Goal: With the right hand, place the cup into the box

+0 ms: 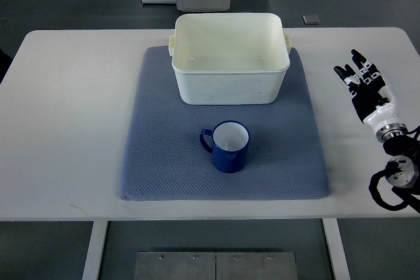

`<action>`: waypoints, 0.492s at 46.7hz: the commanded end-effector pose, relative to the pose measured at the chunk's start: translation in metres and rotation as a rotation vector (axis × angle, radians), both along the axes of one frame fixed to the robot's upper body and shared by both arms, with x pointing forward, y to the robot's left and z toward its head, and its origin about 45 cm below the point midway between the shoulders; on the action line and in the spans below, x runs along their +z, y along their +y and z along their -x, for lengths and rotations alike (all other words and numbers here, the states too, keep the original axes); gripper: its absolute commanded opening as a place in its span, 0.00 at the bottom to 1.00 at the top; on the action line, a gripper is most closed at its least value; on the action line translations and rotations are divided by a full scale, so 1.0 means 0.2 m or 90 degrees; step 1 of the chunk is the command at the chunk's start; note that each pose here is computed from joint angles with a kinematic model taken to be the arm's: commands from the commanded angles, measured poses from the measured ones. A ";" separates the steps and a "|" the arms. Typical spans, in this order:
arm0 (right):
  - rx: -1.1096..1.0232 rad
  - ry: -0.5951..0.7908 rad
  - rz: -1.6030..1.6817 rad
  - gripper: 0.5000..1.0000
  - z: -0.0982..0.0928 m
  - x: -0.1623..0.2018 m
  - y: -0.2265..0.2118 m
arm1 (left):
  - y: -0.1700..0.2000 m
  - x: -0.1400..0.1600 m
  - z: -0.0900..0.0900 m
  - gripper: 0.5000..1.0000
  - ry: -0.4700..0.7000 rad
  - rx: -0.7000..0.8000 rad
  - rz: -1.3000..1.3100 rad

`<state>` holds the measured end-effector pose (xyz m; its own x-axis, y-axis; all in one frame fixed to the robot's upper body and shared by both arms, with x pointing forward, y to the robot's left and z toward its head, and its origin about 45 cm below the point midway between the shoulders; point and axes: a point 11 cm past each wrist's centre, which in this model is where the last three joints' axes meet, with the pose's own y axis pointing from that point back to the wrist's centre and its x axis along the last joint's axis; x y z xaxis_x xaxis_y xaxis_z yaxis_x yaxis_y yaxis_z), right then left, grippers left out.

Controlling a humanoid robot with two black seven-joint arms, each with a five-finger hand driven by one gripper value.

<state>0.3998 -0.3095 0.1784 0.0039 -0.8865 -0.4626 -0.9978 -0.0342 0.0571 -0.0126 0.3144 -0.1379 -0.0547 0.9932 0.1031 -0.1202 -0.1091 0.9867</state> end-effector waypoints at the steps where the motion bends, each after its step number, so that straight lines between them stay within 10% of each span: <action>1: -0.002 0.004 -0.001 1.00 0.01 -0.01 0.00 | 0.00 0.00 0.00 1.00 -0.002 0.004 -0.001; 23: -0.004 0.009 0.002 1.00 0.02 -0.03 -0.01 | 0.01 0.00 -0.04 1.00 -0.008 0.004 -0.005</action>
